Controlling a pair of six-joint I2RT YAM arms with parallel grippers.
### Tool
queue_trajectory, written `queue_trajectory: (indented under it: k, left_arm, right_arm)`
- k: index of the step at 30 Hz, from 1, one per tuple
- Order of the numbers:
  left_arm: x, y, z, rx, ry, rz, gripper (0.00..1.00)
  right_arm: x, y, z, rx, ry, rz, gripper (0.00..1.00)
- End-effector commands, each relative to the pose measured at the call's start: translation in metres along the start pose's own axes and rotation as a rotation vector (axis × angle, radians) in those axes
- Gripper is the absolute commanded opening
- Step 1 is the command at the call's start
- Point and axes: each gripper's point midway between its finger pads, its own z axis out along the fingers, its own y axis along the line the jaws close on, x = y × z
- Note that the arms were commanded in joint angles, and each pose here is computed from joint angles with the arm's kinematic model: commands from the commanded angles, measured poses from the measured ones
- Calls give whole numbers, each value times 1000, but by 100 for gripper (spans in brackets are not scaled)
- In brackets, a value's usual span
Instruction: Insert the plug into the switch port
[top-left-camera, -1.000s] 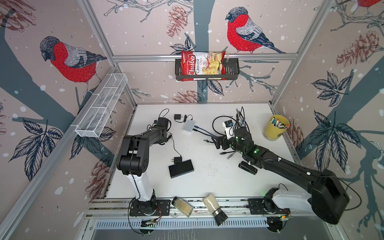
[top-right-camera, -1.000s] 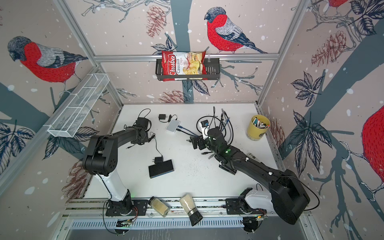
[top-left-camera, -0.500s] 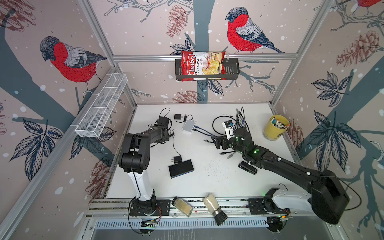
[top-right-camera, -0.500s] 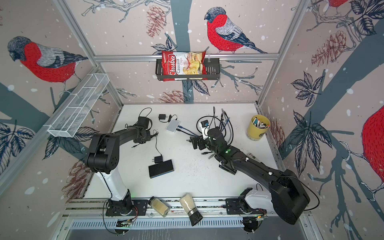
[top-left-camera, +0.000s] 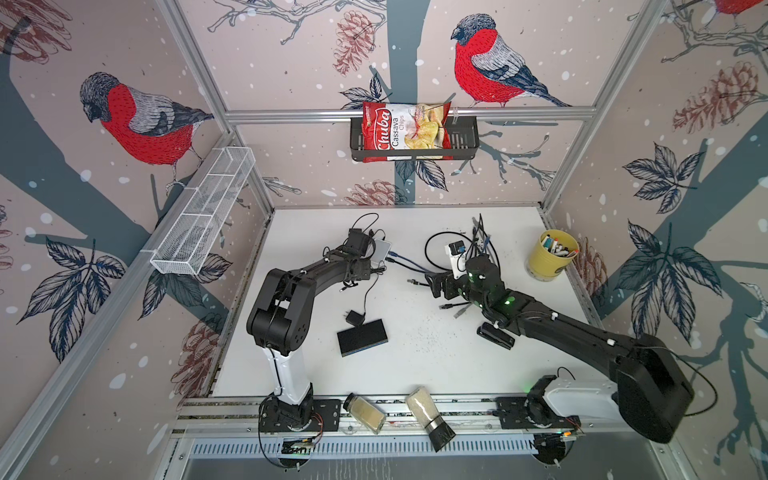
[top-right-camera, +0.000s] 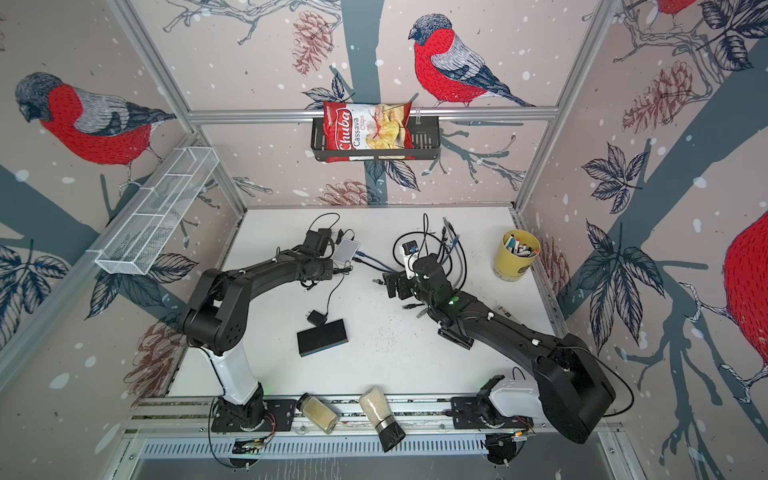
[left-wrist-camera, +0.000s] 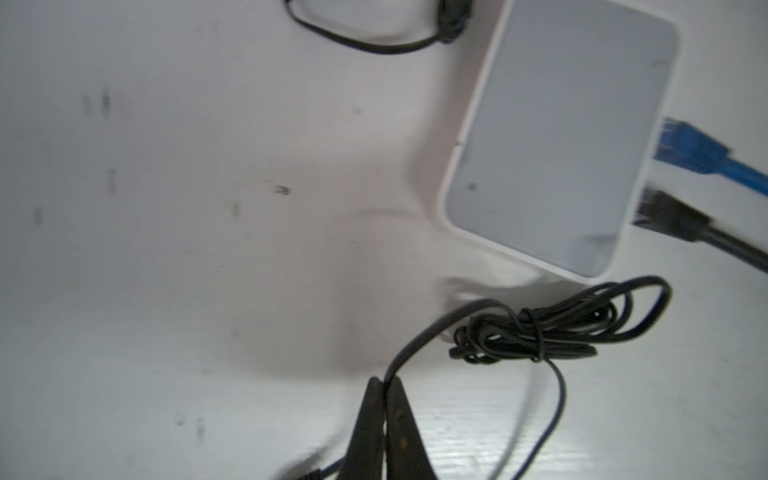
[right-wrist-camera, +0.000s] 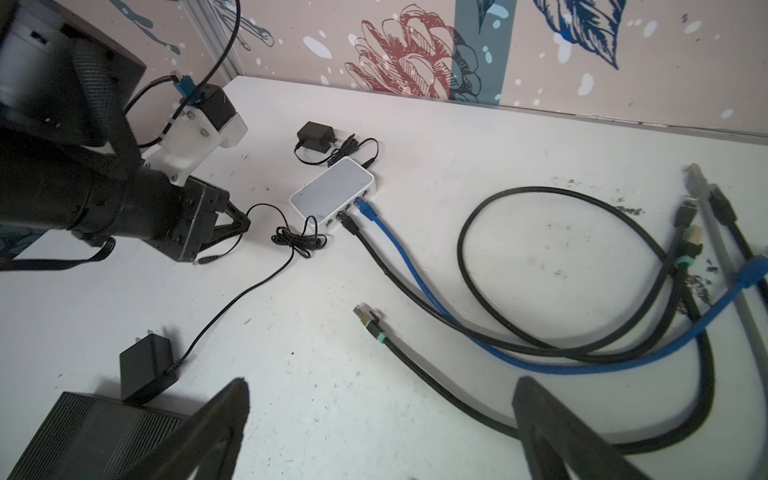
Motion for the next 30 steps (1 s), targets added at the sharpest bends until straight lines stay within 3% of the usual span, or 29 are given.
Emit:
queue_trajectory:
  k: [1, 12, 18, 19, 21, 24, 30]
  left_arm:
    - [0, -36, -5, 129, 6, 15, 0]
    - [11, -124, -15, 255, 13, 175, 0]
    - [16, -152, -21, 317, 7, 233, 3]
    - [17, -155, -22, 328, 5, 237, 6]
    - [20, -157, -22, 339, 9, 238, 28]
    - [20, -153, -21, 321, -1, 229, 49]
    - [1, -142, -35, 293, -72, 176, 73]
  right_arm:
    - [-3, -11, -3, 55, -7, 5, 99]
    - [-4, -24, -14, 87, -54, -6, 99]
    - [-5, -23, -16, 71, -79, -61, 99]
    - [-7, -23, -17, 70, -86, -64, 99]
    - [-10, -21, -18, 57, -99, -83, 99]
    - [-14, -12, -18, 11, -113, -160, 99]
    - [-11, -4, 3, -25, -24, -316, 99]
